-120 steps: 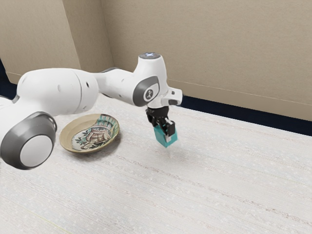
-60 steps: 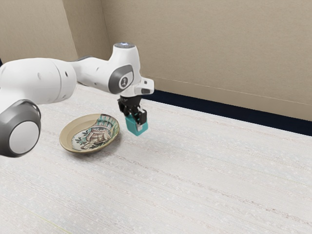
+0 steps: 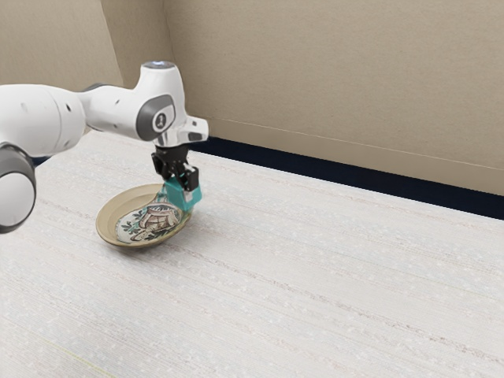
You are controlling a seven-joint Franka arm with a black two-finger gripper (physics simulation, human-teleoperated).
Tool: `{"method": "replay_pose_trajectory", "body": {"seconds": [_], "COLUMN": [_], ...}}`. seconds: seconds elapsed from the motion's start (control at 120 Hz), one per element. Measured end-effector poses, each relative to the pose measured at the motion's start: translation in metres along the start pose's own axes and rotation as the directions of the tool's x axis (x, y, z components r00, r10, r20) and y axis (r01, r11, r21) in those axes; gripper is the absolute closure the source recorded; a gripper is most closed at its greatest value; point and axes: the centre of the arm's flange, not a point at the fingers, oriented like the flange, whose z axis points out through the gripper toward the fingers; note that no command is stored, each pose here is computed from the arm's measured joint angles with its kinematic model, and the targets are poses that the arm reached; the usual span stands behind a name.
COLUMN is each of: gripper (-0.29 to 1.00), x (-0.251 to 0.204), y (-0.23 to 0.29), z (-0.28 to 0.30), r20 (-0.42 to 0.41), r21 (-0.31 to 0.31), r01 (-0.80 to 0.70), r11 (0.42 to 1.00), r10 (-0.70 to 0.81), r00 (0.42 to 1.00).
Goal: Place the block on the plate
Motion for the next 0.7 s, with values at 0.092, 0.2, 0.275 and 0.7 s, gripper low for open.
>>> {"method": "replay_pose_trajectory", "body": {"seconds": [0.092, 0.2, 0.275, 0.7], "gripper": [0.31, 0.31, 0.31, 0.3], "x": [-0.005, -0.011, -0.017, -0.05], "y": [-0.015, -0.031, -0.045, -0.097], "z": [-0.002, -0.002, 0.001, 0.021], "r20": [-0.002, -0.001, 0.006, 0.039], "r21": [0.0, 0.005, 0.006, -0.024], "r01": [0.014, 0.029, 0.046, 0.106], "r11": [1.0, 1.0, 0.999, 0.994], "r10": [-0.014, -0.029, -0.046, -0.105], "r00": [1.0, 1.0, 0.999, 0.994]}}
